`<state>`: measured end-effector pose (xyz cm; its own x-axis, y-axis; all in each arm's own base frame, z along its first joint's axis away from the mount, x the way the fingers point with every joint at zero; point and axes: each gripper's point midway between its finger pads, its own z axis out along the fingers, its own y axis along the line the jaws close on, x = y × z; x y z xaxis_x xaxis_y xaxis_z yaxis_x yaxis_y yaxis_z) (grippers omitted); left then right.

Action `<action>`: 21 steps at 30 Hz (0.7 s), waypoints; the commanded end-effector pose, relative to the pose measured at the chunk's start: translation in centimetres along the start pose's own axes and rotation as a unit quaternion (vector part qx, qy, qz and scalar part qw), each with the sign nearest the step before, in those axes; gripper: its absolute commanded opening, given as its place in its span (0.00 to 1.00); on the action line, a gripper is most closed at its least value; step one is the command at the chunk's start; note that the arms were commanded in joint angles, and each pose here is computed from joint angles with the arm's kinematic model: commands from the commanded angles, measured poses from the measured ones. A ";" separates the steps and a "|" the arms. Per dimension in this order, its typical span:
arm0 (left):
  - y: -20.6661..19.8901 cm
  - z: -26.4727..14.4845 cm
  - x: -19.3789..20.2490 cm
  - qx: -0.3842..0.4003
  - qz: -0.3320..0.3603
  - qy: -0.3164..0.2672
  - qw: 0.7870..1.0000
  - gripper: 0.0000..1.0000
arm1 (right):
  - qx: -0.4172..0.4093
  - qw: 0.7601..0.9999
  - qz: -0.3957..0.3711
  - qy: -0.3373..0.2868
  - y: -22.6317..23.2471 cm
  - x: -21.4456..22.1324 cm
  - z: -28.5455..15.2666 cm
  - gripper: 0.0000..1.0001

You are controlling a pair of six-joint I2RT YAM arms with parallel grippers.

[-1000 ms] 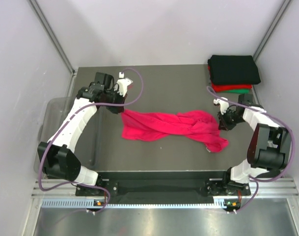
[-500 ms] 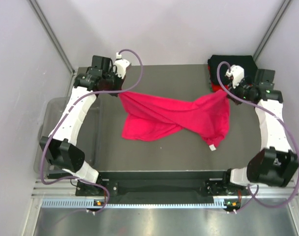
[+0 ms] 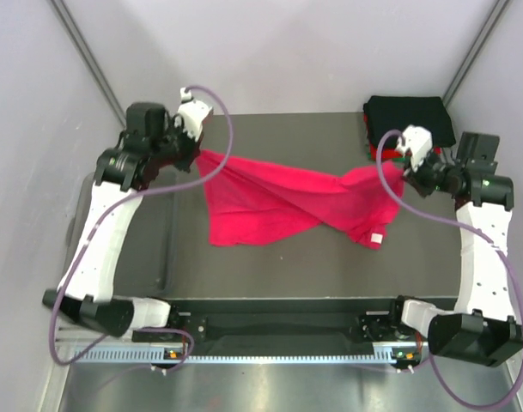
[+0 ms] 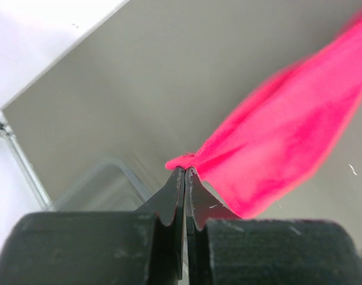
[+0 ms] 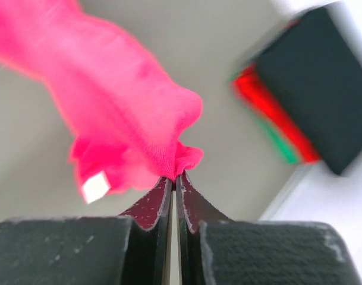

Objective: Fold and stack the t-shirts
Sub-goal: Flatten the tshirt out

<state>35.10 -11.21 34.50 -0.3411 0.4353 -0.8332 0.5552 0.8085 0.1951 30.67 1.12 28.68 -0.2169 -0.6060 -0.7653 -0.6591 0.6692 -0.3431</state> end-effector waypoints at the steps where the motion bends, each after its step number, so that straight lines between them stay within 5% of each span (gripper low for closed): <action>1: -3.0 -3.1 2.1 0.051 0.026 -0.012 0.998 0.00 | -0.134 0.990 -0.035 0.024 7.3 3.2 -0.6 0.00; 3: -5.3 -2.8 5.0 0.101 0.030 0.012 0.994 0.00 | -0.235 0.970 -0.012 0.066 12.5 6.7 -1.1 0.02; 4: -6.0 -2.8 6.2 0.116 0.027 0.026 0.992 0.00 | -0.286 0.955 -0.029 0.079 14.7 7.6 -1.4 0.12; 8: -8.4 -2.6 9.8 0.169 0.019 0.066 0.983 0.00 | -0.369 0.909 -0.032 0.192 19.9 11.6 -2.2 0.26; 13: -10.4 -1.7 12.2 0.219 -0.003 0.094 0.971 0.00 | -0.333 0.931 -0.033 0.148 17.9 9.3 -0.2 0.40; 21: -11.8 0.8 14.5 0.261 -0.051 0.137 0.954 0.00 | -0.342 0.925 0.007 0.166 18.0 12.3 4.4 0.44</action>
<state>24.36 -13.83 19.83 -0.5573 0.5328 -0.6368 0.7778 0.6035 -0.1756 18.08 7.22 11.61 -0.3622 -0.7967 -0.4839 -0.9320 0.3007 0.2026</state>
